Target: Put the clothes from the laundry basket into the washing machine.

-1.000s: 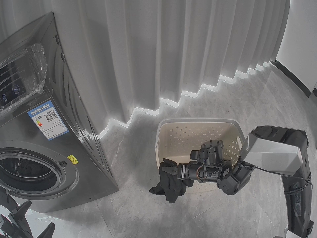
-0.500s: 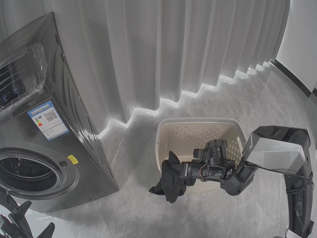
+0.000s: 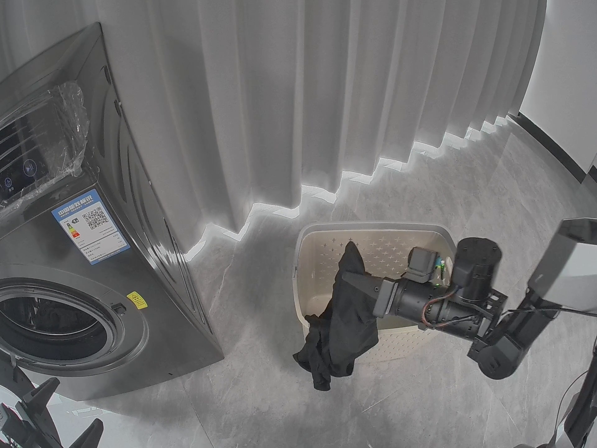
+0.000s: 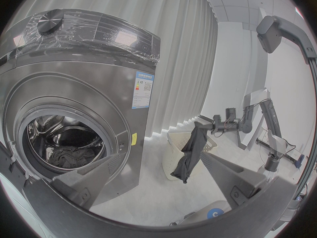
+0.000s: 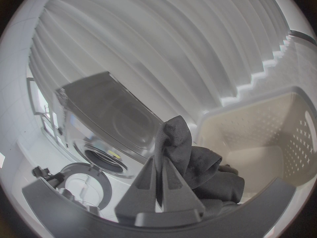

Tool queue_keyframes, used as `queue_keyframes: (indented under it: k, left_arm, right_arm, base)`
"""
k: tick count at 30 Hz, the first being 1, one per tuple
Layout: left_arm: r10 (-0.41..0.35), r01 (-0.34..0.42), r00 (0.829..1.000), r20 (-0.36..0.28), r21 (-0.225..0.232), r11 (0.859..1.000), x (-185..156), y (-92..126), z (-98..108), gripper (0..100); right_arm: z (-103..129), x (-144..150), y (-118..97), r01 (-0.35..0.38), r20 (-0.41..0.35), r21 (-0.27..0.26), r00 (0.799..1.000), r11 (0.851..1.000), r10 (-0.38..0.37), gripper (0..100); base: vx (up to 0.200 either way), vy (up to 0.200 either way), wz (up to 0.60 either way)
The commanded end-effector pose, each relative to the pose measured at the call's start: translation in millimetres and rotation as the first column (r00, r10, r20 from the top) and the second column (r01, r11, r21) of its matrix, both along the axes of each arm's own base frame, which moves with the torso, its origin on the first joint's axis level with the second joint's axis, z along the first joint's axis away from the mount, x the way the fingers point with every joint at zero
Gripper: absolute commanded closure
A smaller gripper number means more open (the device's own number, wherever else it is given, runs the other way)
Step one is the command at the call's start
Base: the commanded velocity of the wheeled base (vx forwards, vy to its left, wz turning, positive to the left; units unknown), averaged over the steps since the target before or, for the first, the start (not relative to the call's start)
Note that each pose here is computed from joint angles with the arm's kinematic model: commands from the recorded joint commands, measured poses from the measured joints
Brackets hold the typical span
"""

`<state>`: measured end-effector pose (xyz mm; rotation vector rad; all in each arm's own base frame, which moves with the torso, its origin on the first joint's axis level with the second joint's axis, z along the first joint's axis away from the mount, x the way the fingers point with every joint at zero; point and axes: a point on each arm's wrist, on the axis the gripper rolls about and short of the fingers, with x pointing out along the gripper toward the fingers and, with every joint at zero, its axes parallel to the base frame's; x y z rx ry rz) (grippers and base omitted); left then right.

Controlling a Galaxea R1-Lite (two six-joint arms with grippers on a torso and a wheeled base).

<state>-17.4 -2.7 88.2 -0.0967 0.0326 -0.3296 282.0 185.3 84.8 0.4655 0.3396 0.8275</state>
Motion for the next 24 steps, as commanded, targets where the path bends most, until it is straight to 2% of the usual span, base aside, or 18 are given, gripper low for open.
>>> queue_keyframes:
  k: [1,5,6,7,10,14,15,17,21,24]
  left_arm:
    - [-0.001,0.001,1.0,-0.016,-0.001,1.0,1,0,-4,0]
    - [-0.001,0.001,1.0,-0.017,-0.004,1.0,1,0,-4,0]
    - [-0.001,0.0,1.0,-0.018,-0.005,1.0,1,0,-4,0]
    - [-0.001,0.0,1.0,-0.019,-0.008,1.0,1,0,-4,0]
    - [-0.002,0.002,1.0,-0.02,-0.011,1.0,1,0,-4,0]
    - [-0.002,0.002,1.0,-0.019,-0.008,1.0,1,0,-4,0]
    - [-0.002,0.002,1.0,-0.017,-0.002,1.0,1,0,-4,0]
    - [-0.001,0.001,1.0,-0.016,0.001,1.0,1,0,-4,0]
    - [-0.002,0.002,1.0,-0.015,0.002,1.0,1,0,-4,0]
    - [-0.002,0.002,1.0,-0.016,0.001,1.0,1,0,-4,0]
  right_arm:
    - [48,-40,-6,-0.059,0.118,0.114,0.992,0.992,0.046,100]
    - [73,-56,-6,-0.105,0.19,0.218,0.98,0.97,0.063,100]
    - [73,-56,-6,-0.105,0.19,0.218,0.98,0.97,0.063,100]
    - [83,-70,-7,-0.137,0.173,0.277,0.981,0.951,0.091,100]
    - [94,-84,-7,-0.178,0.155,0.33,0.979,0.927,0.133,100]
    - [101,-88,-7,-0.193,0.18,0.339,0.974,0.921,0.138,100]
    - [107,-89,-9,-0.198,0.208,0.342,0.969,0.919,0.131,100]
    - [109,-88,-11,-0.194,0.219,0.34,0.968,0.92,0.123,100]
    - [106,-84,-16,-0.174,0.211,0.332,0.972,0.927,0.107,100]
    - [101,-85,-18,-0.221,0.203,0.307,0.965,0.926,0.163,100]
  base:
    - [0.0,0.0,0.0]
    - [0.0,0.0,0.0]
    - [0.0,0.0,0.0]
    - [0.0,0.0,0.0]
    - [0.0,0.0,0.0]
    - [0.0,0.0,0.0]
    - [0.0,0.0,0.0]
    - [0.0,0.0,0.0]
    - [-0.2,0.0,0.0]
    - [-0.2,0.0,0.0]
